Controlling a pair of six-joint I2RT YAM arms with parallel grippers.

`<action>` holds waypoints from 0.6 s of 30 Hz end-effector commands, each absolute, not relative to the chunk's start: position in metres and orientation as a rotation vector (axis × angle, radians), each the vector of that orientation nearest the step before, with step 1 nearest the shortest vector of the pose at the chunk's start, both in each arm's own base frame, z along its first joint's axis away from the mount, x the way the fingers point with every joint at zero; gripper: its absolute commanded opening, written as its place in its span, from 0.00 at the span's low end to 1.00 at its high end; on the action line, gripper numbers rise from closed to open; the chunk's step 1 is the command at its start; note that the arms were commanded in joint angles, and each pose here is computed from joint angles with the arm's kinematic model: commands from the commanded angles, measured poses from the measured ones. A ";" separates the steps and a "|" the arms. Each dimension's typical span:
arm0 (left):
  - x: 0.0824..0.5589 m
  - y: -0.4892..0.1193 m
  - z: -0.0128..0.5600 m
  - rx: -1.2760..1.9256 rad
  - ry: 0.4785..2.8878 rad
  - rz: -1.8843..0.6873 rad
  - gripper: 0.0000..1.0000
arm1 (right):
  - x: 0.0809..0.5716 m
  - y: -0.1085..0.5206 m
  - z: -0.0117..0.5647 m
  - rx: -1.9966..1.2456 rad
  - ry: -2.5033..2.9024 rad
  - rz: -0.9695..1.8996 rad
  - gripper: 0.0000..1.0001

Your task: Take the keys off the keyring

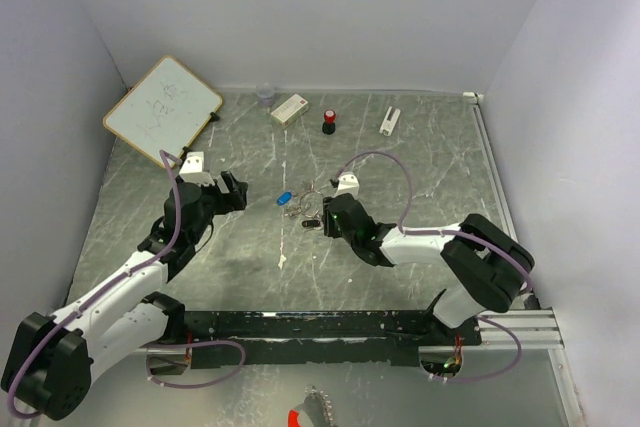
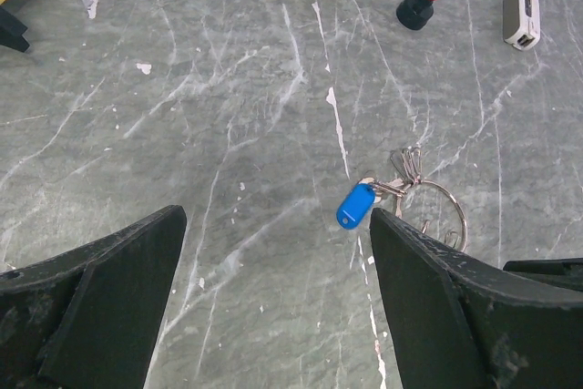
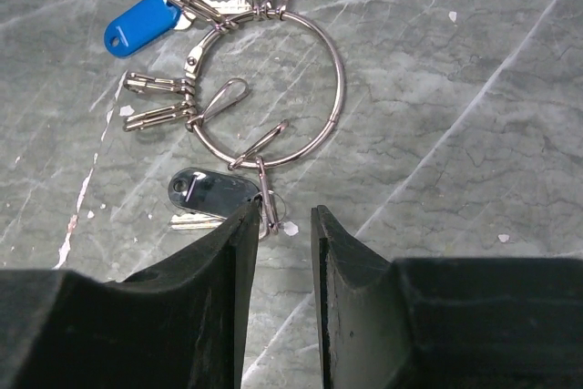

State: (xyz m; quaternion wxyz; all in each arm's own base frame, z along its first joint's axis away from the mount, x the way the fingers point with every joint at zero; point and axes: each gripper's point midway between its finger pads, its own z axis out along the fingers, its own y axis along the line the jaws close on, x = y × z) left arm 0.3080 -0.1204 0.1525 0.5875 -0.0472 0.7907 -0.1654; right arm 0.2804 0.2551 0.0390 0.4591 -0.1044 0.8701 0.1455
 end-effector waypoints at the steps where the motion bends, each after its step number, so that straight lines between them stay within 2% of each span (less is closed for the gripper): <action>1: 0.310 -0.120 0.156 -0.113 1.826 -0.376 0.93 | 0.283 0.266 0.046 -0.251 2.125 0.396 0.30; 18: 0.309 -0.119 0.156 -0.124 1.818 -0.385 0.93 | 0.282 0.275 0.026 -0.268 2.167 0.407 0.26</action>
